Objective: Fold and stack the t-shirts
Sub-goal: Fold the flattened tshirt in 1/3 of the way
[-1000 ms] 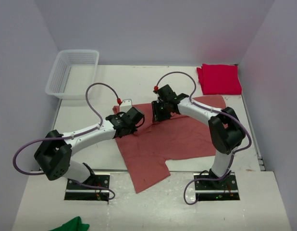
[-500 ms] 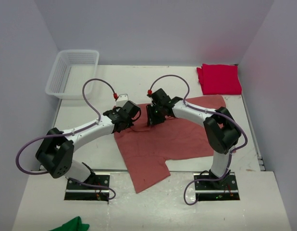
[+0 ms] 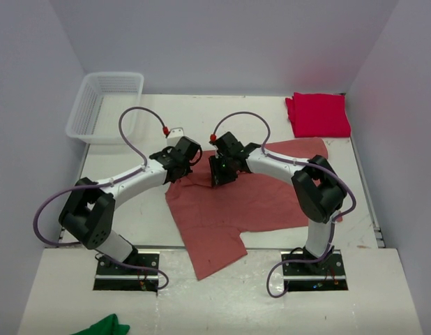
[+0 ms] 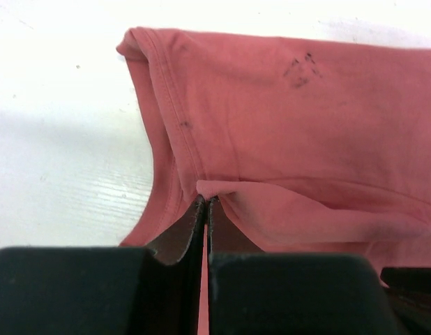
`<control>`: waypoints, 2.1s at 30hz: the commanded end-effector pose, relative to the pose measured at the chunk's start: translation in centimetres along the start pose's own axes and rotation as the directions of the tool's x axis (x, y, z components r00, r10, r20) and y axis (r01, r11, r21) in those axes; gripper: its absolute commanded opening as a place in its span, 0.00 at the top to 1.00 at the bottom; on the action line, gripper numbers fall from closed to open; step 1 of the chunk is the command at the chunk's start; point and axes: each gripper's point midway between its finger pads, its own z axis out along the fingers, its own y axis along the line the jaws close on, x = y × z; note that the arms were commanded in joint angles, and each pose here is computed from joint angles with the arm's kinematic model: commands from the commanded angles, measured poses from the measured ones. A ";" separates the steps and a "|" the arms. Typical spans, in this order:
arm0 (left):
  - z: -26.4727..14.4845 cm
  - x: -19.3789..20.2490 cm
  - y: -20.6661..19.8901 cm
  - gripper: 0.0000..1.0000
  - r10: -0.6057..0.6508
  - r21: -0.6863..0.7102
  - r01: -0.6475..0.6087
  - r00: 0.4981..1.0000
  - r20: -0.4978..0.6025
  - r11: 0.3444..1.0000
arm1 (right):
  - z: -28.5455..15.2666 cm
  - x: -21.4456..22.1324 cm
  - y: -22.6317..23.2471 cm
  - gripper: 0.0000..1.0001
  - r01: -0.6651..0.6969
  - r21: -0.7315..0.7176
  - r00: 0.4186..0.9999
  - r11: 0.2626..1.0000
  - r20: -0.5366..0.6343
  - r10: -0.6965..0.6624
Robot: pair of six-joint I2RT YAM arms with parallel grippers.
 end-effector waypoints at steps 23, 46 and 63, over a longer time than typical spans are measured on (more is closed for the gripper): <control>1.9 -3.2 -0.6 1.00 -0.033 0.033 0.031 0.998 0.055 0.999 | 2.1 -1.6 0.6 0.66 0.011 0.009 1.000 1.000 -0.014 -0.011; 1.3 -3.2 0.2 1.00 -0.049 0.068 0.045 0.997 0.066 0.997 | 3.3 -1.2 0.1 0.90 -0.001 0.031 0.999 1.000 -0.042 0.002; 0.3 -0.5 0.0 1.00 -0.041 0.144 0.041 0.999 -0.003 0.989 | -4.7 -0.9 -0.4 1.00 0.059 0.093 0.997 0.994 0.040 -0.063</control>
